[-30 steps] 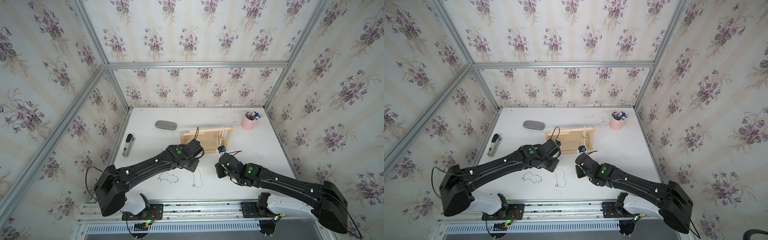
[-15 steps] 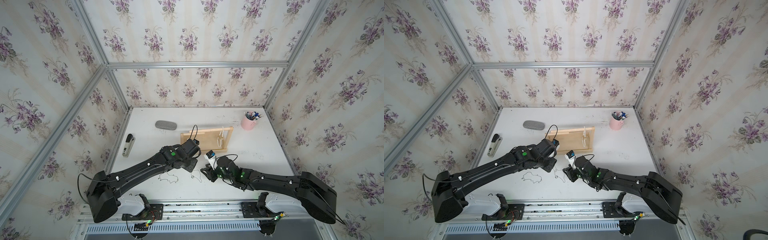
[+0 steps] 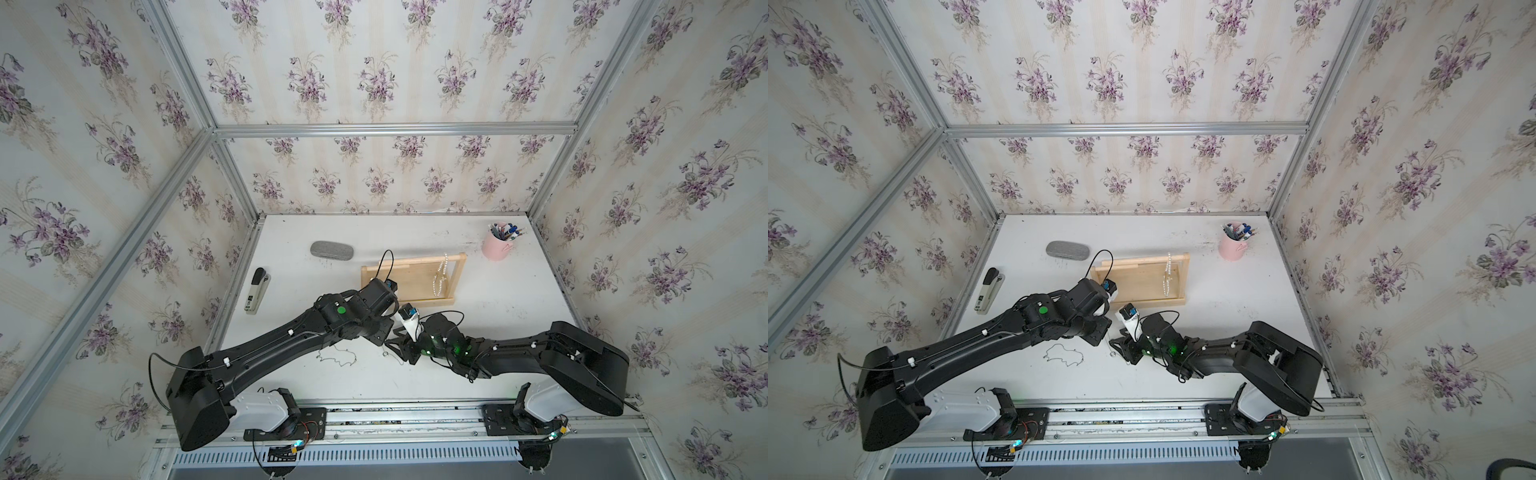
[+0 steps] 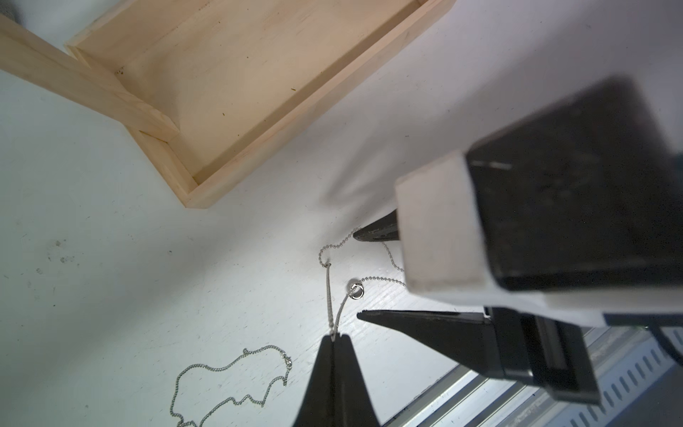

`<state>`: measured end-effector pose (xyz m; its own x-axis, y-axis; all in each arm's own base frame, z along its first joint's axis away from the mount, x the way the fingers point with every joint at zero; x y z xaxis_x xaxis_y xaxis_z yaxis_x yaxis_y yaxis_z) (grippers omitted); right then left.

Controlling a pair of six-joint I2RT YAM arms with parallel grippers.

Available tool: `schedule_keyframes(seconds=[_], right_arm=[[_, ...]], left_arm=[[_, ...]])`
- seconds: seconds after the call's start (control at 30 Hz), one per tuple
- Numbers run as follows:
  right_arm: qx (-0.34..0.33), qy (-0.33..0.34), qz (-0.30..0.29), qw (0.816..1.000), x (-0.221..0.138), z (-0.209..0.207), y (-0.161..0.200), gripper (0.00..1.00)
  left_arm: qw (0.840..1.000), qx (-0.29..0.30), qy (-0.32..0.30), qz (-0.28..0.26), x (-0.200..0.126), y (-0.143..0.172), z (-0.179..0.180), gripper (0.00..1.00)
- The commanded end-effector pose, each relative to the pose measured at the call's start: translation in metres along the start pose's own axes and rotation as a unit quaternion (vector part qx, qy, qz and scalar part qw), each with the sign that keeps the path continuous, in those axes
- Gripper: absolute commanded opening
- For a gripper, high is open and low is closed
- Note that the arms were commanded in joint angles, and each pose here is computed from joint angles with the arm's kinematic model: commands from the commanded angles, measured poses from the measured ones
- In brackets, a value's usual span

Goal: Hang the necklace on the jewelry display stand
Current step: Pick up the necklace from the center of the board, then hang the necklace on the stand.

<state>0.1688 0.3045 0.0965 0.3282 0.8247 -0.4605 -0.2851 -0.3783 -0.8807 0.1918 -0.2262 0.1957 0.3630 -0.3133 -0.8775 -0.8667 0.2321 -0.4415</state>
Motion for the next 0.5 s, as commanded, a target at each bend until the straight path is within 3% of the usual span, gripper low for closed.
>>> schedule_keyframes(seconds=[0.0,0.47], right_arm=[[-0.009,0.017,-0.031,0.999,0.003,-0.004,-0.01,0.49],[-0.011,-0.015,-0.035,0.999,0.029,0.001,-0.012,0.51]], left_arm=[[1.0,-0.002,0.003,-0.001,-0.003,0.001,0.0,0.0],[1.0,-0.005,0.015,-0.01,-0.014,0.002,0.001,0.0]])
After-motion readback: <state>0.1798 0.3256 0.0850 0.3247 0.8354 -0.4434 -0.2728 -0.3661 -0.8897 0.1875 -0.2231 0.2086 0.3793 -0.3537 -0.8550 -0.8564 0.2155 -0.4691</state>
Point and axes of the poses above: each gripper's point midway between its finger pads, its own x axis out along the fingers, its own z axis along the line the jaws close on, y = z × x, the point moved 5 cm from there along -x, back along the fingers, and after that the axes turned 14 degrees about -x, right-handed, at the moved point
